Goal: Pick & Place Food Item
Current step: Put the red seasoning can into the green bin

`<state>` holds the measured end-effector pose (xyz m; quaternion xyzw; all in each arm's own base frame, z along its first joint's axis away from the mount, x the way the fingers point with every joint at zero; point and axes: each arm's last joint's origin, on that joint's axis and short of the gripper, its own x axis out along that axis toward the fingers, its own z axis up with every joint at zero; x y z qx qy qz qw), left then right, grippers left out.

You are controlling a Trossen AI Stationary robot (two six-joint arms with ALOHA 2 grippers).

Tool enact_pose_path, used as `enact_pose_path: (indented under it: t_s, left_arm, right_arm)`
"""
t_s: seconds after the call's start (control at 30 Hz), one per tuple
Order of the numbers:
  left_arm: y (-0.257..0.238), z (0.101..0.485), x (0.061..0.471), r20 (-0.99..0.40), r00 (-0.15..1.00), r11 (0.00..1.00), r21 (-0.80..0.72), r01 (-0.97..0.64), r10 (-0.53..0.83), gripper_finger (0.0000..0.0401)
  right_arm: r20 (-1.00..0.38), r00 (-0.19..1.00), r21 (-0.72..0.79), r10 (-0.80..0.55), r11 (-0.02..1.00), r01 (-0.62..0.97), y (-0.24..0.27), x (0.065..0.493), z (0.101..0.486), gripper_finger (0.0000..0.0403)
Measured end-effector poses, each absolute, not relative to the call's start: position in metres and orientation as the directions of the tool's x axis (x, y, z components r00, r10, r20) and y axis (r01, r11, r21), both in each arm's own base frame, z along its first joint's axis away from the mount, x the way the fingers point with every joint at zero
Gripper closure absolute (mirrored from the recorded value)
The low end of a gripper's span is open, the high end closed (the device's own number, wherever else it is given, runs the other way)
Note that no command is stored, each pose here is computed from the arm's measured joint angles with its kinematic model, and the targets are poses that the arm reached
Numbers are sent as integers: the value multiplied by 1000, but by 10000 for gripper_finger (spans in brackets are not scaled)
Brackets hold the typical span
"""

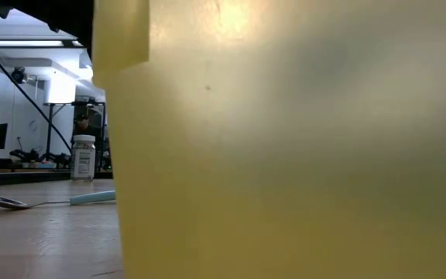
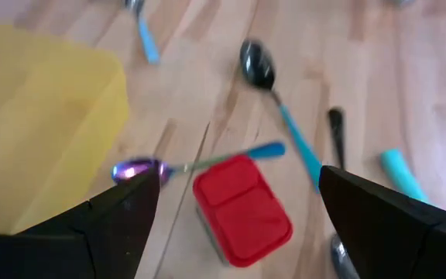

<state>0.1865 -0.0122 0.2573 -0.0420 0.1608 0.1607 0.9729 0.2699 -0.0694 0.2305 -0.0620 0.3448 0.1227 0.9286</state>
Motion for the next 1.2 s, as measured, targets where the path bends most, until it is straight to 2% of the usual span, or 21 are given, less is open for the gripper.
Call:
enact_pose_path:
  t_s: [0.33, 0.43, 0.77, 1.2]
  left_arm:
    - [-12, 257, 186, -326, 897, 945, -30, -326, 300, 86]
    - [-12, 257, 186, -326, 897, 945, -30, -326, 299, 86]
    - [-12, 257, 186, -326, 897, 945, -30, -326, 300, 86]
    - [-12, 257, 186, -327, 896, 945, -29, -326, 299, 86]
  right_arm:
    - [-773, 591, -8, 232, 927, -374, -73, 307, 220, 51]
    - [-781, 577, -9, 239, 920, -392, -67, 313, 217, 51]
    - [-836, 535, -94, 123, 928, -361, -57, 310, 202, 51]
    - [-851, 511, -102, 121, 917, -386, -60, 313, 180, 51]
